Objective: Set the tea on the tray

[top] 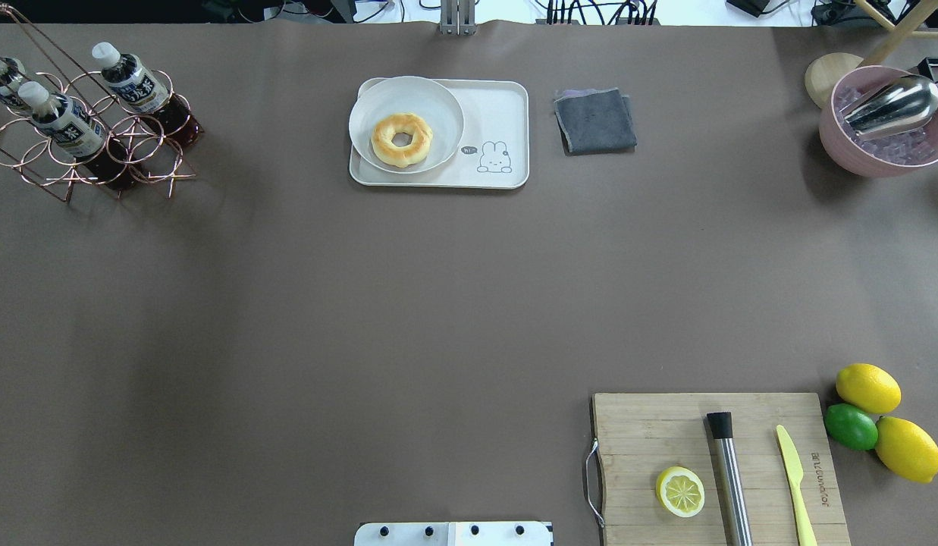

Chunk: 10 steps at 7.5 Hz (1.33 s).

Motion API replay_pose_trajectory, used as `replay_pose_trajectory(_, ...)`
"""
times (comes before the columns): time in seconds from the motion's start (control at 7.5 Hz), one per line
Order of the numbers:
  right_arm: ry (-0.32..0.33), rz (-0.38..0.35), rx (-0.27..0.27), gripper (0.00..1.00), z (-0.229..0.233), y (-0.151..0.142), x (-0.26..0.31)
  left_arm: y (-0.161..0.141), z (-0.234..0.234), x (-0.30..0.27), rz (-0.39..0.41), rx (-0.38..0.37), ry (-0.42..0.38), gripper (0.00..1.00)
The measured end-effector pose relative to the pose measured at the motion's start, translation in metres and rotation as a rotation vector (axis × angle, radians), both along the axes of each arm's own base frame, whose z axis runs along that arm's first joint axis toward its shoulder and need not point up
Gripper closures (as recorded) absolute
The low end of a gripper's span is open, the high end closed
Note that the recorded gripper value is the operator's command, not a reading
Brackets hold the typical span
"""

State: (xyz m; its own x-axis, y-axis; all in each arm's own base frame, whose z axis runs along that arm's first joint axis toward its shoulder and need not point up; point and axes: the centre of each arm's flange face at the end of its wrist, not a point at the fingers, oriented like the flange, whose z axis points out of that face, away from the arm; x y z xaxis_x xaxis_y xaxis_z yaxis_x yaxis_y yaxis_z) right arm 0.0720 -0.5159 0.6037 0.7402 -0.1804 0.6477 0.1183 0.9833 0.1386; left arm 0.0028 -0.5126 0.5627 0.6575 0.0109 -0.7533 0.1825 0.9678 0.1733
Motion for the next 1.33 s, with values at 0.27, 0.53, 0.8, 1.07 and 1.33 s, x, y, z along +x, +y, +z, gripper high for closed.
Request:
replay_pose_trajectory(0.27, 0.001, 0.000, 0.000, 0.00, 0.000, 0.006, 0.000, 0.007, -0.024, 0.026, 0.008, 0.067, 0.048, 0.02)
replay_pose_trajectory(0.53, 0.001, -0.001, -0.003, 0.00, 0.002, 0.008, -0.001, 0.026, -0.018, 0.030, 0.020, 0.164, 0.070, 0.02)
replay_pose_trajectory(0.8, 0.001, -0.001, -0.007, 0.00, 0.004, 0.010, 0.000, 0.027, -0.021, 0.034, 0.029, 0.200, 0.086, 0.02)
replay_pose_trajectory(1.07, 0.001, 0.000, -0.011, 0.00, 0.006, 0.012, 0.000, 0.019, -0.031, 0.043, 0.059, 0.206, 0.117, 0.02)
replay_pose_trajectory(1.33, 0.002, 0.000, -0.013, 0.00, 0.007, 0.013, 0.000, 0.006, -0.037, 0.062, 0.113, 0.178, 0.153, 0.02)
